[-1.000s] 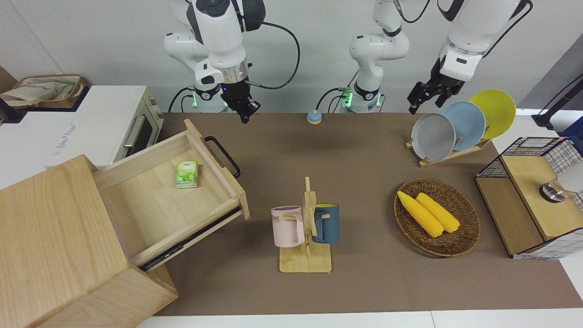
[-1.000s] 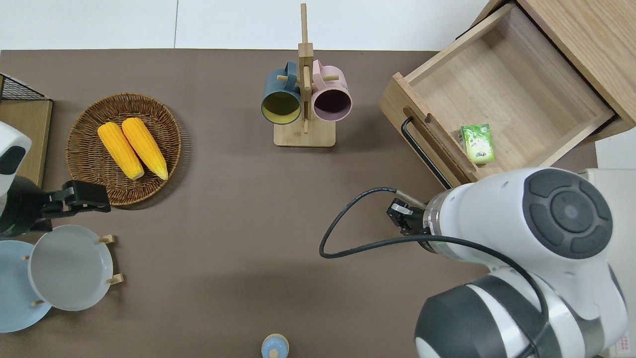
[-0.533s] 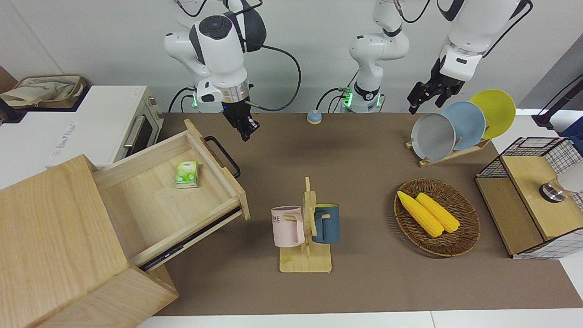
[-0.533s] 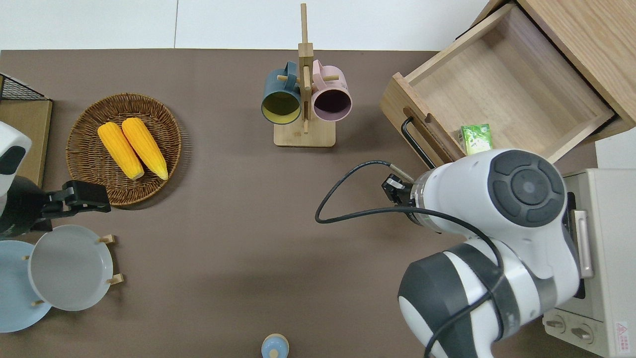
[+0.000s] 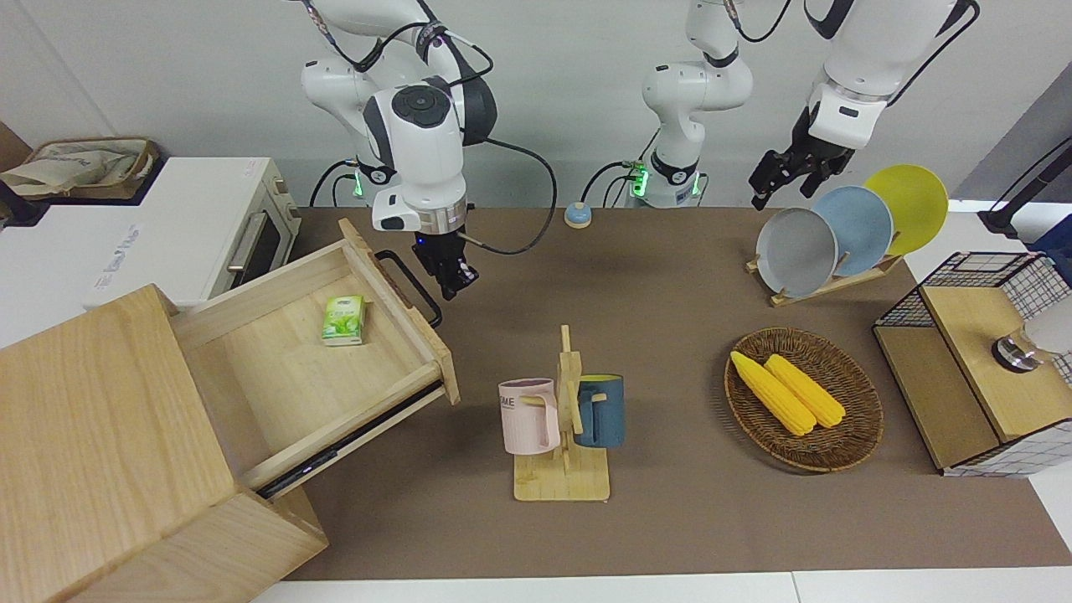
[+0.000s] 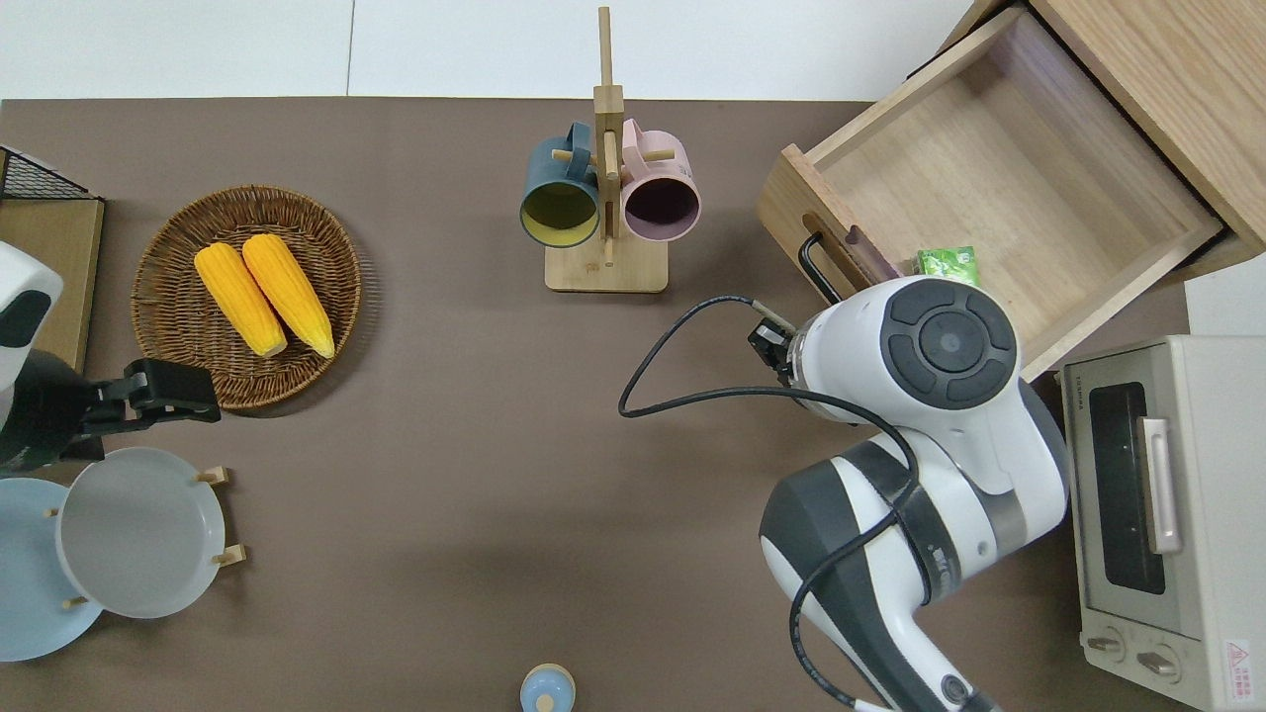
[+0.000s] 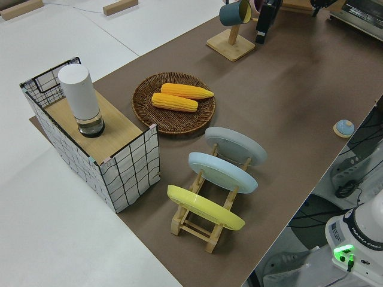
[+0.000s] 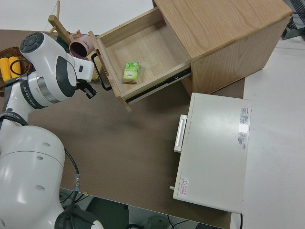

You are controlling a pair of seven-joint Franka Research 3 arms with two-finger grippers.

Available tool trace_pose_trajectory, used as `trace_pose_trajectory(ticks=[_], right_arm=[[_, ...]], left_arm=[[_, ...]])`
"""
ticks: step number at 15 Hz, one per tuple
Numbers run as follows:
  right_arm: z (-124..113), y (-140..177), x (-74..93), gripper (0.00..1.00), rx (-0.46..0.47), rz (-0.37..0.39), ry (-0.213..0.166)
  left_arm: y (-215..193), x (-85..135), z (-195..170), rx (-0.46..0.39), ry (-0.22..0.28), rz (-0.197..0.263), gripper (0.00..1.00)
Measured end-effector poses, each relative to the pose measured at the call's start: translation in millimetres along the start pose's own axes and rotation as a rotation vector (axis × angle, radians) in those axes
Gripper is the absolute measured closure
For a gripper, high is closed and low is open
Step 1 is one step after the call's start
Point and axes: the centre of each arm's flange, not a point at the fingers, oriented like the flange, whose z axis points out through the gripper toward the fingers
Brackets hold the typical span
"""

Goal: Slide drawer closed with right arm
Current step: 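Push the drawer with the right gripper away from the robot into the cabinet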

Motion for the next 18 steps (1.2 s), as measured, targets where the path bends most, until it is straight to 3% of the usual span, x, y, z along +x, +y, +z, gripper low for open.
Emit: trace_pose_trajectory(ticks=[6,11,16,18], right_arm=[[2,-3,18.2,0.99,-0.005,0.001,0.032],[-20,-13,35.1,0.99,-0.015,0.007,0.046],[-30,-7,66.8,0.99,-0.033,0.014,0.051],[-27,-1,89.1,0.99,-0.032,0.006,0.049]], left_arm=[[0,0,0,0.0,0.0,0.0,0.0],[0,0,0,0.0,0.0,0.0,0.0],[0,0,0,0.0,0.0,0.0,0.0],[0,0,0,0.0,0.0,0.0,0.0]])
